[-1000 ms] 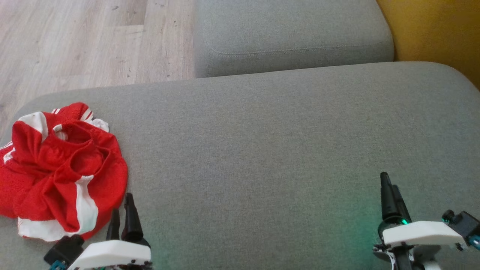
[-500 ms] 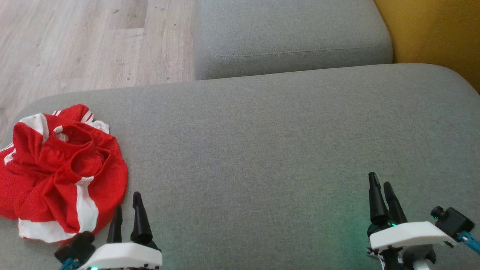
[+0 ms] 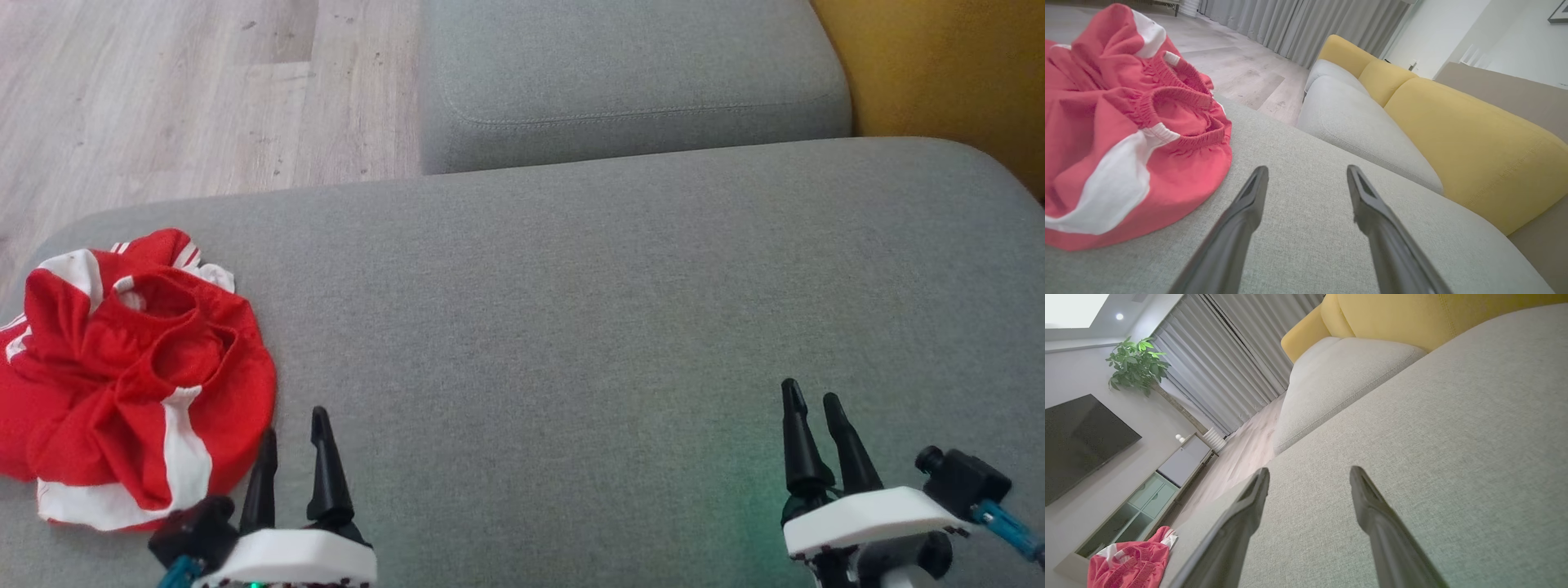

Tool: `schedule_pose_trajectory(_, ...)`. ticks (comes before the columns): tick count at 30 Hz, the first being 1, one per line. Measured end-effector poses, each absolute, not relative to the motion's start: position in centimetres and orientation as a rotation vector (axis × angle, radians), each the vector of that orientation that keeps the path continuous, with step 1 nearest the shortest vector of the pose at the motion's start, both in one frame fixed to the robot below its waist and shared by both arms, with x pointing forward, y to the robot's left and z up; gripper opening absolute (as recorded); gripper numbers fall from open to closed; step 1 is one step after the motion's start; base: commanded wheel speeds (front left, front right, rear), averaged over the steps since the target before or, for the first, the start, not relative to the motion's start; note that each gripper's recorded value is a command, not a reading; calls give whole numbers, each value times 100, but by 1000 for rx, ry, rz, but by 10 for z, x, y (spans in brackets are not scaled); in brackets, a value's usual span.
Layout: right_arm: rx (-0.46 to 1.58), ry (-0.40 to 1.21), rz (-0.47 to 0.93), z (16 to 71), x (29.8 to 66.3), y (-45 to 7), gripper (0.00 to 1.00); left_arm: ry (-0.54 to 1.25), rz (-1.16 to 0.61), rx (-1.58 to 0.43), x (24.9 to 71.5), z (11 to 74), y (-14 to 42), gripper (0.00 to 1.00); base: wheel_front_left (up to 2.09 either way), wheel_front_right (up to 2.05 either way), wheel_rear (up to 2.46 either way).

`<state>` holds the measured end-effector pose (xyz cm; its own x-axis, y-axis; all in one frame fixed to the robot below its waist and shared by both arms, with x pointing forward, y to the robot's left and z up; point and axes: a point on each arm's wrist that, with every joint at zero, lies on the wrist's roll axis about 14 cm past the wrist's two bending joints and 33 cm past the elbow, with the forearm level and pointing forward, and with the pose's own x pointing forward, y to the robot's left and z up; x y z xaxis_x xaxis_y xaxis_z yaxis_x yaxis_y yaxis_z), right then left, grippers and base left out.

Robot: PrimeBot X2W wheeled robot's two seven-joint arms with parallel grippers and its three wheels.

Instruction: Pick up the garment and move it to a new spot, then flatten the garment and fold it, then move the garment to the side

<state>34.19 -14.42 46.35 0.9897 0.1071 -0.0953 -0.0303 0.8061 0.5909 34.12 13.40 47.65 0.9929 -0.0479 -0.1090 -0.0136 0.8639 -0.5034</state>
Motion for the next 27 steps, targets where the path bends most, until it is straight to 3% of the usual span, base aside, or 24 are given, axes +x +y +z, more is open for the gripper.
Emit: schedule_pose_trajectory(27, 335, 52, 172, 476, 335, -127, 100, -30, -42, -185, 329, 503, 129, 100, 0, 0, 0)
